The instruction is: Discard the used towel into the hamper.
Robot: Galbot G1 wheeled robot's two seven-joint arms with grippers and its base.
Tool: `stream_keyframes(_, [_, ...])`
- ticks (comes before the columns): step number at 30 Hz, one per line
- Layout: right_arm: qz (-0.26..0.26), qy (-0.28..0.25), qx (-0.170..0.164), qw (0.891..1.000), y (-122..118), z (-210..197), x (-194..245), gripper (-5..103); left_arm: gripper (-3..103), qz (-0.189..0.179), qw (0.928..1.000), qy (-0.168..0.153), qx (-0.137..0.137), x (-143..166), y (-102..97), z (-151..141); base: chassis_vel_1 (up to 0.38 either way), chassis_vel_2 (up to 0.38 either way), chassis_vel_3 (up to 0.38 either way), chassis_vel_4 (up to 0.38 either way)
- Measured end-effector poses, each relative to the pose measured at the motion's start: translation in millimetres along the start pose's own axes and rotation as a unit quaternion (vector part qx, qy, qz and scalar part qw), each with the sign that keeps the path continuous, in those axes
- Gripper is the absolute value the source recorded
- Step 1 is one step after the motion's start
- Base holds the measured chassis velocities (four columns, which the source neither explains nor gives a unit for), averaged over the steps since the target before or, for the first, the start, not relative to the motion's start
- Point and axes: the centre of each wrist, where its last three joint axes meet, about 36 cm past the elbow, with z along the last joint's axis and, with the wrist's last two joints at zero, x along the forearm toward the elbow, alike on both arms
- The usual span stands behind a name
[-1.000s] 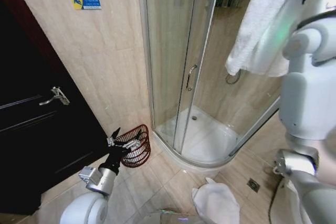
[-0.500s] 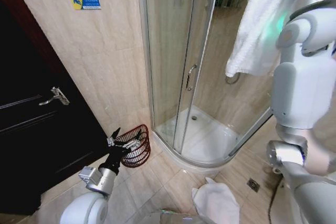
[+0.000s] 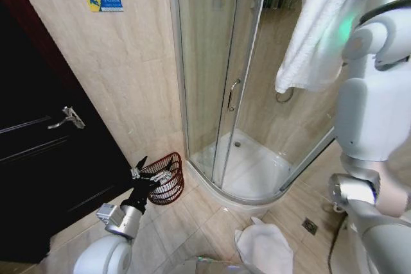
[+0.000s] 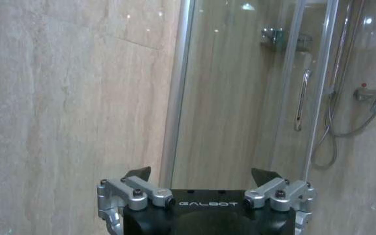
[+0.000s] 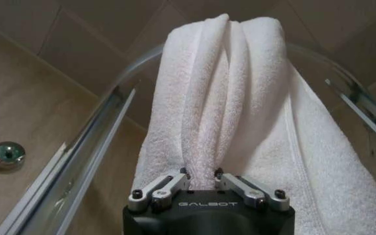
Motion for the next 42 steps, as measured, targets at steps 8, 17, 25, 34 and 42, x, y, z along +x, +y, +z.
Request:
stream_keyframes(8, [-0.007,-0.008,0.005,1.000,-11,-3,12,11,100,0.000,1.0000,0.000,0.000,0,0.0,0,0.000,0.000,0.000,0.000])
stream_keyframes(17, [-0.025,-0.034,0.009,0.999,-23,-13,41,11,100,0.000,1.0000,0.000,0.000,0,0.0,0,0.000,0.000,0.000,0.000])
stream_keyframes(25, [-0.034,-0.035,0.012,0.999,-28,-12,80,11,100,0.000,1.0000,0.000,0.000,0,0.0,0,0.000,0.000,0.000,0.000])
stream_keyframes(34, [-0.054,0.009,0.013,0.998,-24,-2,155,11,100,0.000,1.0000,0.000,0.000,0,0.0,0,0.000,0.000,0.000,0.000])
stream_keyframes(42, [-0.035,0.032,0.007,0.999,-26,-1,204,11,100,0.000,1.0000,0.000,0.000,0,0.0,0,0.000,0.000,0.000,0.000])
